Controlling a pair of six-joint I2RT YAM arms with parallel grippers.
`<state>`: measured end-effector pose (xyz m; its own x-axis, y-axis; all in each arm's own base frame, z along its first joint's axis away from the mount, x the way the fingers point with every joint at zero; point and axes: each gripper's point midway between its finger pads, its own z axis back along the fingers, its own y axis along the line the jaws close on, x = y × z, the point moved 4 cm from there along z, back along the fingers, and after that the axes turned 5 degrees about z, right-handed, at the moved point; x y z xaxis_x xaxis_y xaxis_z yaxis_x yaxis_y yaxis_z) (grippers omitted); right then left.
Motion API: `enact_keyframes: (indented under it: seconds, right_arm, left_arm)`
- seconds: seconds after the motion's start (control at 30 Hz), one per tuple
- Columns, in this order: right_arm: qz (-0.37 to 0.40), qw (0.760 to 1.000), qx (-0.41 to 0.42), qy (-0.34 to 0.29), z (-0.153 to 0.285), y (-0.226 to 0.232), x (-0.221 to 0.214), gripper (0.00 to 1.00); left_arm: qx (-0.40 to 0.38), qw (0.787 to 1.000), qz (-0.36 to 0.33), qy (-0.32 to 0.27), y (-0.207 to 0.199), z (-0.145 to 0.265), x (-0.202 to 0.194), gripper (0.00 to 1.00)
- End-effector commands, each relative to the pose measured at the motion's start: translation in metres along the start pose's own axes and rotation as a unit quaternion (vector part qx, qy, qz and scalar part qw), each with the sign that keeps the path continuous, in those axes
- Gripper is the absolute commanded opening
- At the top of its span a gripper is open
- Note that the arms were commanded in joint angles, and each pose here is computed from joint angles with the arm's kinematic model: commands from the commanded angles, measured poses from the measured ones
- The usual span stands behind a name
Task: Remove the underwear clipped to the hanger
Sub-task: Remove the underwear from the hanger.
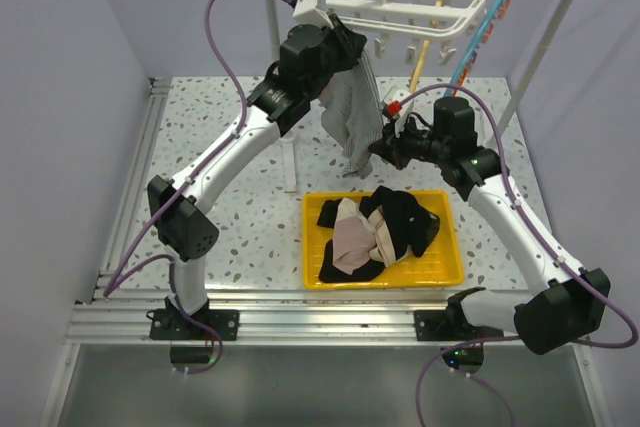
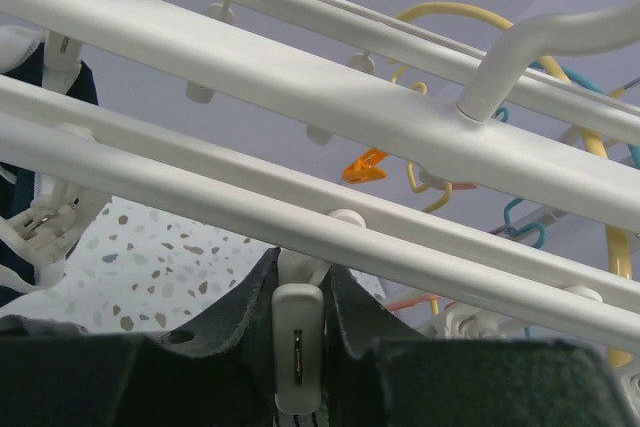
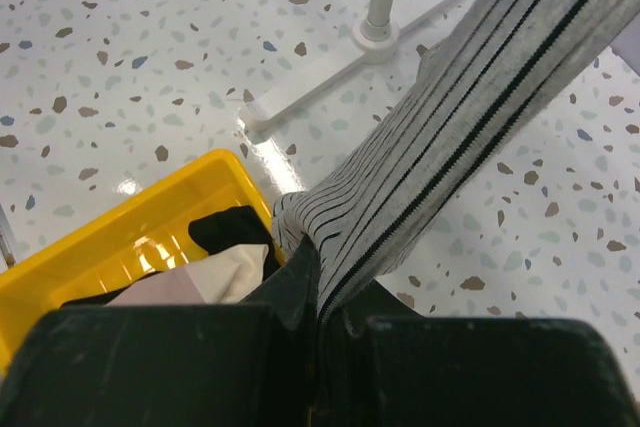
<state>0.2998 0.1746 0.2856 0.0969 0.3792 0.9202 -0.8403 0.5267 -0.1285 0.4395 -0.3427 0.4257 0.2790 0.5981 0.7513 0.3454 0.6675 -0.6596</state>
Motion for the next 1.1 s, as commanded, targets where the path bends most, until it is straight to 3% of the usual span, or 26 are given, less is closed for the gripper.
enact_keyframes:
  seconds: [0.0, 0.07, 0.1, 0.13, 0.23, 0.33, 0.57, 1.07]
  right_arm:
    - [0.023, 0.999, -0.015, -0.02, 0.003, -0.005, 0.014, 0.0]
    - [0.023, 0.999, -0.014, -0.02, 0.003, -0.004, 0.015, 0.0]
    - [0.024, 0.999, -0.014, -0.02, 0.003, -0.004, 0.015, 0.0]
    - [0.024, 0.999, -0.014, -0.02, 0.003, -0.004, 0.015, 0.0]
    - [0.024, 0.999, -0.017, -0.02, 0.003, -0.005, 0.015, 0.0]
    - [0.027, 0.999, -0.019, -0.021, 0.003, -0.006, 0.016, 0.0]
    - [0.042, 0.999, -0.031, -0.013, 0.005, -0.011, 0.016, 0.0]
    - [0.129, 0.989, -0.071, 0.028, 0.002, -0.021, 0.022, 0.0]
  left_arm:
    - [-0.028, 0.998, 0.004, -0.047, -0.022, 0.016, 0.034, 0.09]
    - [-0.025, 0.999, 0.002, -0.047, -0.021, 0.016, 0.034, 0.14]
    - [-0.023, 0.999, 0.001, -0.047, -0.021, 0.017, 0.035, 0.22]
    - [-0.021, 0.999, 0.002, -0.046, -0.02, 0.016, 0.035, 0.41]
    - [-0.02, 0.999, 0.001, -0.045, -0.021, 0.019, 0.035, 0.59]
    - [-0.015, 0.999, 0.005, -0.05, -0.02, 0.024, 0.041, 0.68]
    - [0.012, 0.997, 0.014, -0.071, -0.02, 0.039, 0.059, 0.75]
    - [0.026, 0.999, 0.001, -0.04, -0.014, 0.031, 0.045, 0.72]
